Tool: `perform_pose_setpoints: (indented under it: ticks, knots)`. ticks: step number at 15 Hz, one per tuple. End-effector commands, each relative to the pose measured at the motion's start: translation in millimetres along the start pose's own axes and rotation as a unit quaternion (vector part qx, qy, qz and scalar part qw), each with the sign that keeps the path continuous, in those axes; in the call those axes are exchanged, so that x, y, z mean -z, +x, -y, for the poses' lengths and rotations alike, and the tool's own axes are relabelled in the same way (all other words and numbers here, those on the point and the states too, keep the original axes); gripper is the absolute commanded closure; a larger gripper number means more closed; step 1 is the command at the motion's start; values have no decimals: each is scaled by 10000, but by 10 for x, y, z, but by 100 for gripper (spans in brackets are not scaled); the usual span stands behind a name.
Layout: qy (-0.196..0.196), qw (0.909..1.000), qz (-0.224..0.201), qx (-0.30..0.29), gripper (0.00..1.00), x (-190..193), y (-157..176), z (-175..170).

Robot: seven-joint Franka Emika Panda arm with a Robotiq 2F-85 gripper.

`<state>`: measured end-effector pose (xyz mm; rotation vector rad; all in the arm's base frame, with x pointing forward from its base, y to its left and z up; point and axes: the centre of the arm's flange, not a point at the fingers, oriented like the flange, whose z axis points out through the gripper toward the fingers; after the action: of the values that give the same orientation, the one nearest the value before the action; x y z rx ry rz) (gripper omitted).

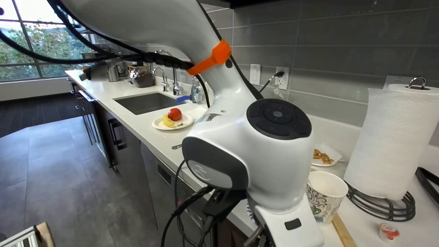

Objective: Put the white plate with blue markings inside the blue bowl

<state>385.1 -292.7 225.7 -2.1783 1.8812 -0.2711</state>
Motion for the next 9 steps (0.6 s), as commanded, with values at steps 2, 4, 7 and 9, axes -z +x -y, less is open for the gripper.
perform_pose_setpoints:
  ticks: [2, 4, 7, 9]
  knots:
    - [282, 9991, -103, 292, 100, 276, -163, 161]
    - [375, 9983, -80, 439, 99, 351, -224, 215]
    - [446, 9961, 81, 762, 99, 450, -352, 280]
    - [523, 9933, 180, 1016, 99, 506, -447, 308]
